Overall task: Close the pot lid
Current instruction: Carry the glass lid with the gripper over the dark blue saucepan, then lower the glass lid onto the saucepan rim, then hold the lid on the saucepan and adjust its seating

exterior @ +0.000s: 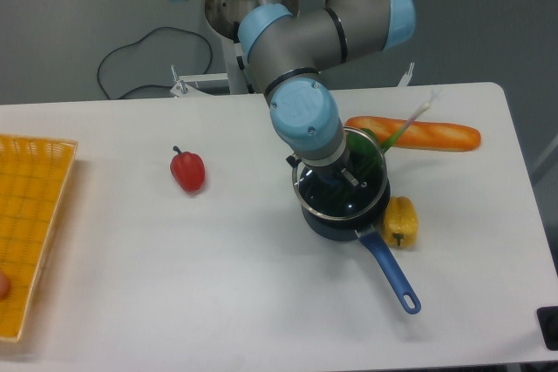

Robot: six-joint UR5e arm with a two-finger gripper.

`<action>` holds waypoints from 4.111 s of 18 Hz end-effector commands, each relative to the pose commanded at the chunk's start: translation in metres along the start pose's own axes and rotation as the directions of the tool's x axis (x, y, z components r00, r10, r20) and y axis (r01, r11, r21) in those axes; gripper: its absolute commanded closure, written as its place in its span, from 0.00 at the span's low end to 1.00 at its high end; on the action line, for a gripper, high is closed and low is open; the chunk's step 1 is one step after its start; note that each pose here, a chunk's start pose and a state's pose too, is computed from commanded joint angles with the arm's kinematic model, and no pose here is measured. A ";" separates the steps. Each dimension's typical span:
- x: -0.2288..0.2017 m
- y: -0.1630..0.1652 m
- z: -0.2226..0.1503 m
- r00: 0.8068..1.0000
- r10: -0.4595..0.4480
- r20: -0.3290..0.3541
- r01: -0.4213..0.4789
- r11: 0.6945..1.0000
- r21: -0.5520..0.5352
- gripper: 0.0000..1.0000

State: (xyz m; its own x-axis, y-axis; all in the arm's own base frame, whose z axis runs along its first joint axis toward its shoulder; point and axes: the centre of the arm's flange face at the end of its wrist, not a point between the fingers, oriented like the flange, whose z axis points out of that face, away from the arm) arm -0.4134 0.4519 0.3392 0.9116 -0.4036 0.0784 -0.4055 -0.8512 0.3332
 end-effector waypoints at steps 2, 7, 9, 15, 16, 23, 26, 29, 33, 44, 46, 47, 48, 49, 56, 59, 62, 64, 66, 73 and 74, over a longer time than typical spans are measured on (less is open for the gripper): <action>-0.004 0.011 0.008 1.000 0.004 -0.009 -0.004 1.000 0.006 0.62; -0.007 0.007 0.020 0.999 -0.018 0.038 0.015 0.998 0.066 0.62; -0.009 0.008 0.023 0.999 -0.034 0.033 0.030 0.991 0.134 0.62; -0.011 0.013 0.026 0.999 -0.019 0.026 0.015 0.989 0.147 0.62; -0.012 0.016 0.027 1.000 -0.009 0.025 0.005 0.989 0.147 0.62; -0.008 0.024 0.036 1.000 0.018 0.008 -0.019 0.989 0.146 0.62; -0.008 0.024 0.036 1.000 0.018 0.008 -0.019 0.989 0.148 0.61; -0.007 0.025 0.034 1.000 0.016 0.012 -0.018 0.989 0.148 0.62; -0.006 0.022 0.033 1.000 0.020 0.015 -0.022 0.989 0.150 0.62; -0.003 0.016 0.037 1.000 0.023 0.007 -0.024 0.989 0.146 0.61; -0.003 0.015 0.037 1.000 0.025 0.006 -0.025 0.989 0.145 0.61; -0.003 0.015 0.037 1.000 0.025 0.006 -0.025 0.989 0.145 0.61; -0.003 0.015 0.037 1.000 0.023 0.005 -0.024 0.989 0.145 0.61; -0.003 0.015 0.037 1.000 0.023 0.005 -0.024 0.989 0.145 0.61; -0.002 0.011 0.038 1.000 0.029 0.004 -0.029 0.989 0.144 0.61; -0.002 0.011 0.038 1.000 0.029 0.004 -0.029 0.989 0.144 0.61; -0.002 0.011 0.038 1.000 0.030 0.005 -0.030 0.989 0.144 0.61; -0.002 0.011 0.038 1.000 0.029 0.004 -0.029 0.989 0.144 0.60; -0.002 0.011 0.038 1.000 0.028 0.006 -0.029 0.989 0.145 0.60; -0.002 0.010 0.039 1.000 0.029 0.004 -0.029 0.989 0.144 0.59; -0.003 0.010 0.039 1.000 0.029 0.004 -0.029 0.989 0.144 0.59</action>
State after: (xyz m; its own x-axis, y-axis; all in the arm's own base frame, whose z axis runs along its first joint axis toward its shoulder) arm -0.4226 0.4313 0.3054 0.8993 -0.4292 0.0839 -0.4372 -0.8787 0.1916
